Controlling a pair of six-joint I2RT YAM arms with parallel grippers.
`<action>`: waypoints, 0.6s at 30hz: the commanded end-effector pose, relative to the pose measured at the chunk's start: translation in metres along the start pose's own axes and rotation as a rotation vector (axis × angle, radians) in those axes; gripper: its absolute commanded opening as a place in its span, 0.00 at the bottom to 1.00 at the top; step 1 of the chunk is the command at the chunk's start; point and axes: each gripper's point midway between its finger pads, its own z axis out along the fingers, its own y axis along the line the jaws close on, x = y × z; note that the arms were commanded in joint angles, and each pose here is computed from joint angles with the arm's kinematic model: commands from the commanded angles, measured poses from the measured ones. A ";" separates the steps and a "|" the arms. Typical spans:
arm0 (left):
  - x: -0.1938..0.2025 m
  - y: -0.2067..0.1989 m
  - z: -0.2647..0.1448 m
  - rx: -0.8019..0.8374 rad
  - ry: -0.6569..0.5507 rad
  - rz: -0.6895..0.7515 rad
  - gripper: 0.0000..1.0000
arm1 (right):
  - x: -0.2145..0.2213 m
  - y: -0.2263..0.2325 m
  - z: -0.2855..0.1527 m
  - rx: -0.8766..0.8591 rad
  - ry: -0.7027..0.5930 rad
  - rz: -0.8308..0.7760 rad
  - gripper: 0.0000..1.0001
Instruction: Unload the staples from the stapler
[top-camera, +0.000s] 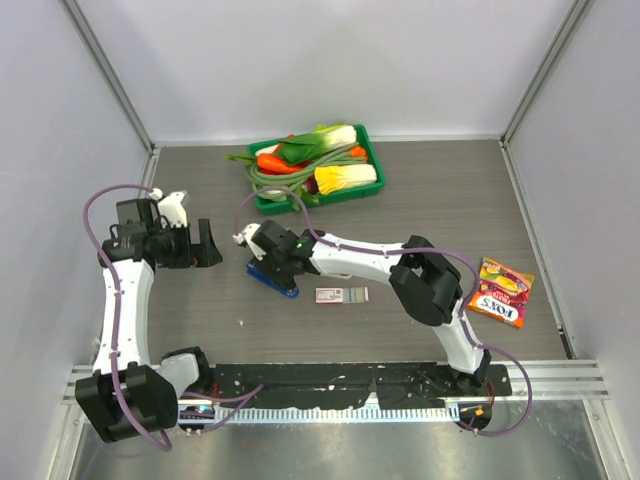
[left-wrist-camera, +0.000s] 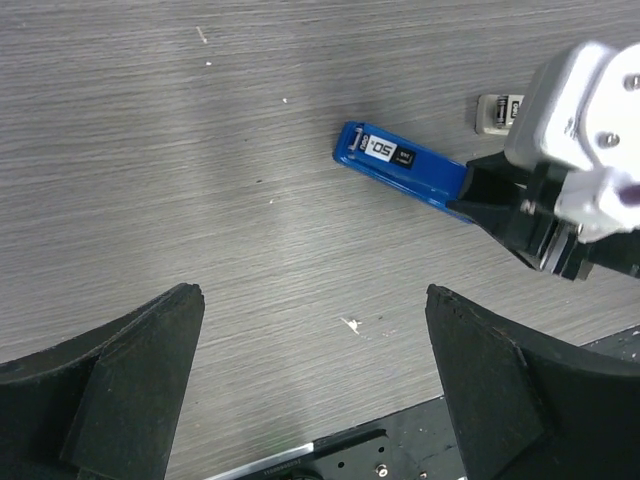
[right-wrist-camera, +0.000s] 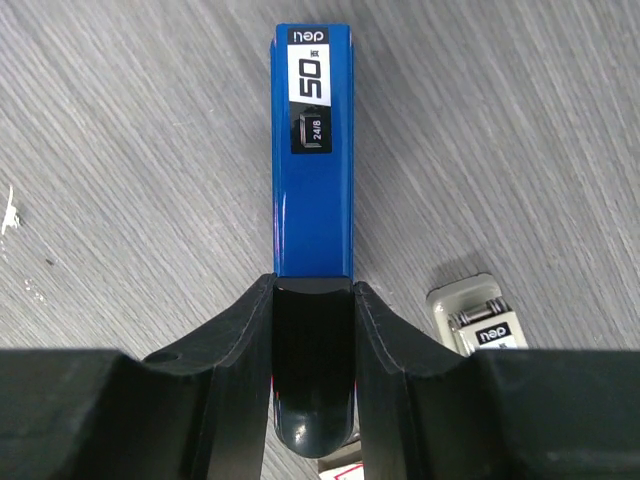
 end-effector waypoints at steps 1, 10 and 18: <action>-0.010 -0.009 -0.006 0.038 -0.059 0.017 0.96 | -0.087 -0.016 -0.069 0.021 -0.301 0.136 0.01; -0.002 -0.022 0.001 0.122 -0.044 0.012 0.98 | -0.153 -0.026 -0.158 -0.093 -0.683 0.360 0.01; -0.012 -0.060 -0.007 0.290 -0.107 0.057 1.00 | -0.184 -0.020 -0.216 -0.236 -0.982 0.531 0.01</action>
